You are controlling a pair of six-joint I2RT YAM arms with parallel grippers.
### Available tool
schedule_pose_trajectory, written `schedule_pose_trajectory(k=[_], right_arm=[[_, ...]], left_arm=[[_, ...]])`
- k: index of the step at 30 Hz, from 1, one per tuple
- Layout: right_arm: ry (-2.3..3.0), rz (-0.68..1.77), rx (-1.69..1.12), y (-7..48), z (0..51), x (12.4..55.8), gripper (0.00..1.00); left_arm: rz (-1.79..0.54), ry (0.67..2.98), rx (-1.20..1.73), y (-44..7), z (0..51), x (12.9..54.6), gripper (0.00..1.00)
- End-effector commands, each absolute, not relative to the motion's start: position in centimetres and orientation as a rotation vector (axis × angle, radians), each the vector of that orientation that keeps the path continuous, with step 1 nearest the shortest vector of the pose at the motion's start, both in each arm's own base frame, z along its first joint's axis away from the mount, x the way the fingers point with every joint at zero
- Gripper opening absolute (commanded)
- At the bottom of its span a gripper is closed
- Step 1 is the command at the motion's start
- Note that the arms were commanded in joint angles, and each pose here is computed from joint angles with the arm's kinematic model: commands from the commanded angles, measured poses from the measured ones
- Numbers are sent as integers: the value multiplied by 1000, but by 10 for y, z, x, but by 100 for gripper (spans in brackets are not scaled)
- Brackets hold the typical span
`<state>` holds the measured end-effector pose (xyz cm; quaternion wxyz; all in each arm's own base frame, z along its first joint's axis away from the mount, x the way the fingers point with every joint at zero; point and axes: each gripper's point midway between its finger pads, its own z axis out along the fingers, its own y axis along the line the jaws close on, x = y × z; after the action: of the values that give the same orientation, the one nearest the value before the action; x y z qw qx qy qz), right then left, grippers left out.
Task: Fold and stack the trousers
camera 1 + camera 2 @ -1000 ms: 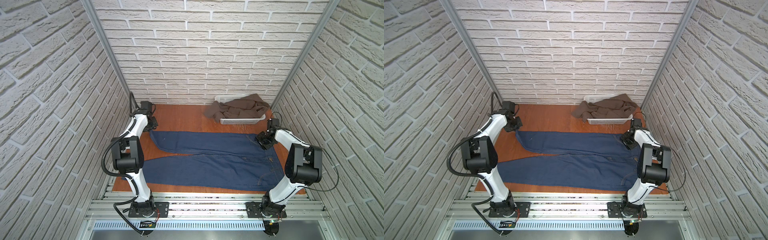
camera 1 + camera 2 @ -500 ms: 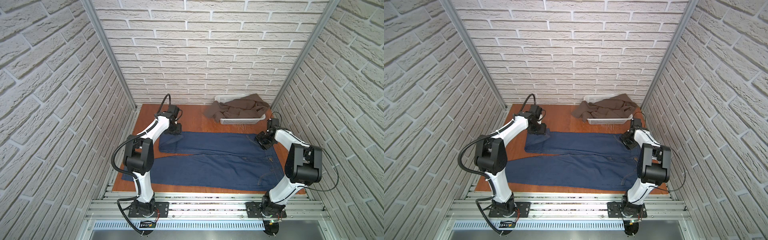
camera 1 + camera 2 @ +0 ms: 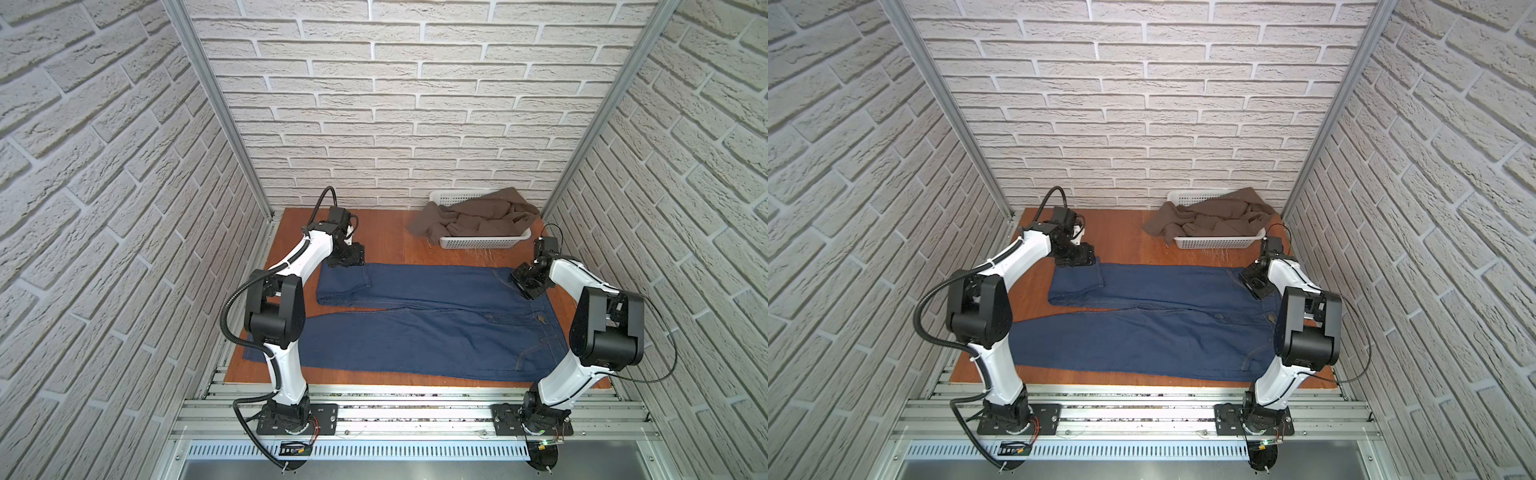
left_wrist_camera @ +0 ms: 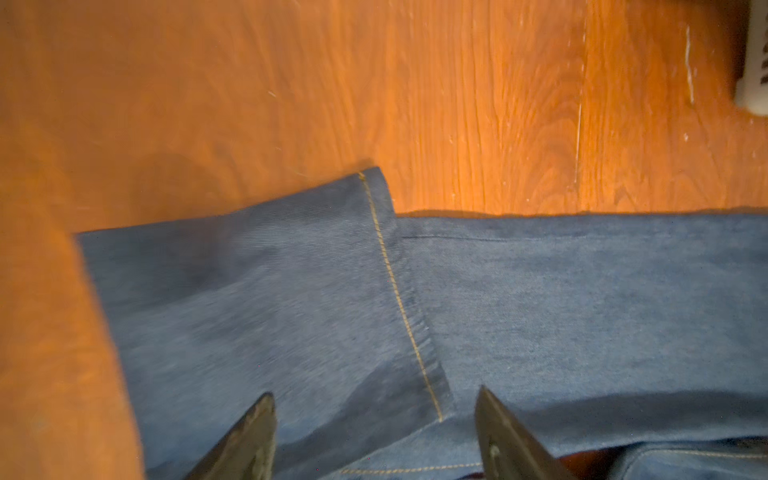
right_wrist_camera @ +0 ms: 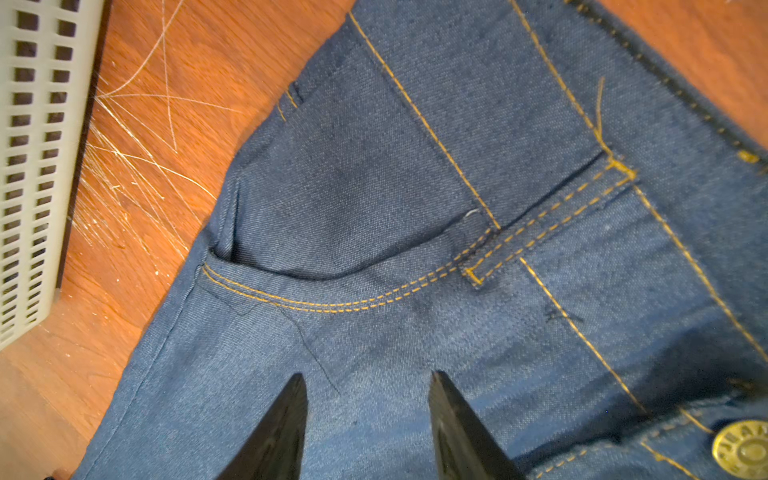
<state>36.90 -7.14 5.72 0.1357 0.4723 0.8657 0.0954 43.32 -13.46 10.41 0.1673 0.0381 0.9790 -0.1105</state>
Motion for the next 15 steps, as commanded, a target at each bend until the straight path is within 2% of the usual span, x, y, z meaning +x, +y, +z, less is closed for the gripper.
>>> schedule_pose_trajectory(k=[1, 8, 15], right_arm=[[2508, 284, 1330, -68, 65, 371, 50], [2507, 288, 1329, -67, 65, 372, 50], [2512, 289, 1334, -67, 62, 370, 50]], left_arm=[[-429, 2838, 215, -159, 87, 420, 75], [-441, 2892, 300, -174, 67, 399, 80], [-338, 2982, 397, -183, 39, 378, 77]])
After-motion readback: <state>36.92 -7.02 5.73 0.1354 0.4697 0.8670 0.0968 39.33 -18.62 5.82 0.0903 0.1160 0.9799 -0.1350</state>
